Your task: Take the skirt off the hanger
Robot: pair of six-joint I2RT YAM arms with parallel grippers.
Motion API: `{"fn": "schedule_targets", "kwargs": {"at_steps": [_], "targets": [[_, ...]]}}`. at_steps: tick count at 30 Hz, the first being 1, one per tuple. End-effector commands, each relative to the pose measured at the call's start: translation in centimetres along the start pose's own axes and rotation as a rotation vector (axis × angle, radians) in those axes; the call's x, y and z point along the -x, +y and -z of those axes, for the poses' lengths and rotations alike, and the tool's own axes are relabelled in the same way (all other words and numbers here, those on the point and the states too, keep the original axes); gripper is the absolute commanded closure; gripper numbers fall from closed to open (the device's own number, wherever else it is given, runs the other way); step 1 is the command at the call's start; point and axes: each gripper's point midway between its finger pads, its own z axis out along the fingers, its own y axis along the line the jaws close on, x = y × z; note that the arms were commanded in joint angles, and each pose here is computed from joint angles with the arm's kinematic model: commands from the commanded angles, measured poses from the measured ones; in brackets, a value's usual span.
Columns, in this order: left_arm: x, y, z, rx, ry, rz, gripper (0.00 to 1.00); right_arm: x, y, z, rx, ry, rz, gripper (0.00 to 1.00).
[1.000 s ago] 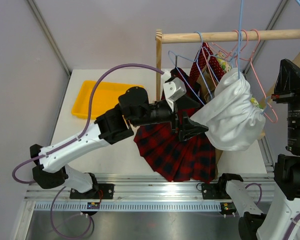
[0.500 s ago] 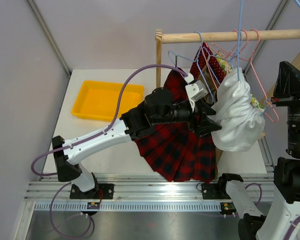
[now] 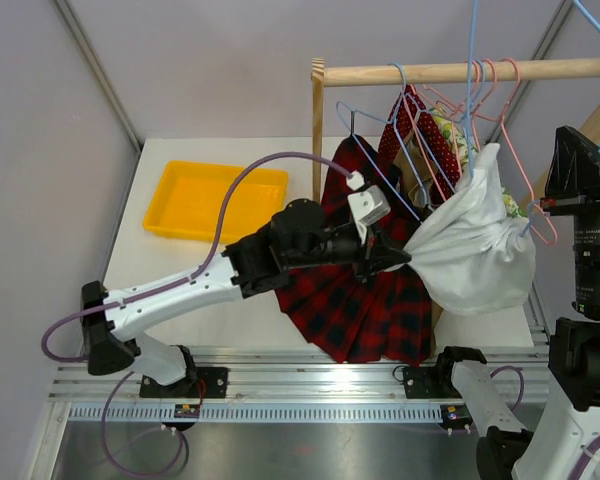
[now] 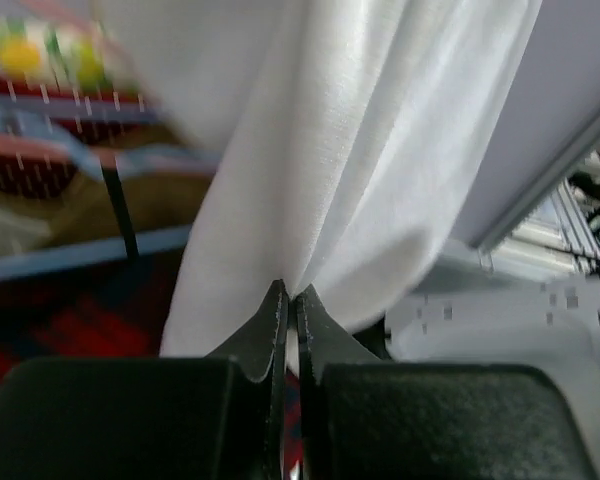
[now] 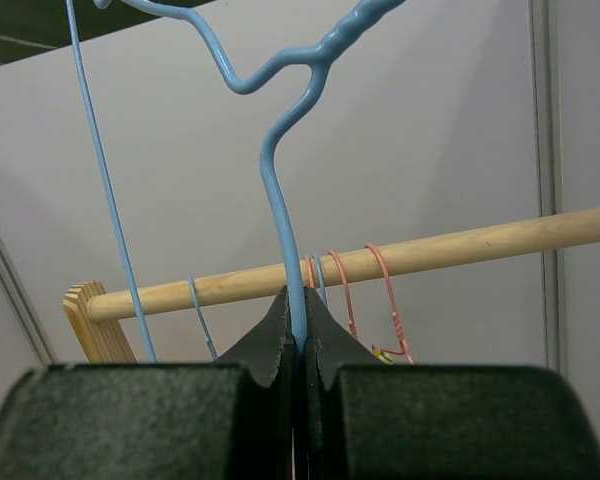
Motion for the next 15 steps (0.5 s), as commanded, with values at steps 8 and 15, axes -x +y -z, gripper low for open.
{"fn": "schedule_targets", "kwargs": {"at_steps": [8, 15], "targets": [[-9.6, 4.2, 17.9, 0.428, 0.053, 0.069, 1.0, 7.2, -1.2, -1.7, -0.115, -0.186, 0.123, 1.0], [-5.7, 7.6, 26.3, 0.728, 0.033, -0.024, 1.0, 9.1, -5.9, 0.5, -0.395, -0.209, 0.238, 1.0]]}}
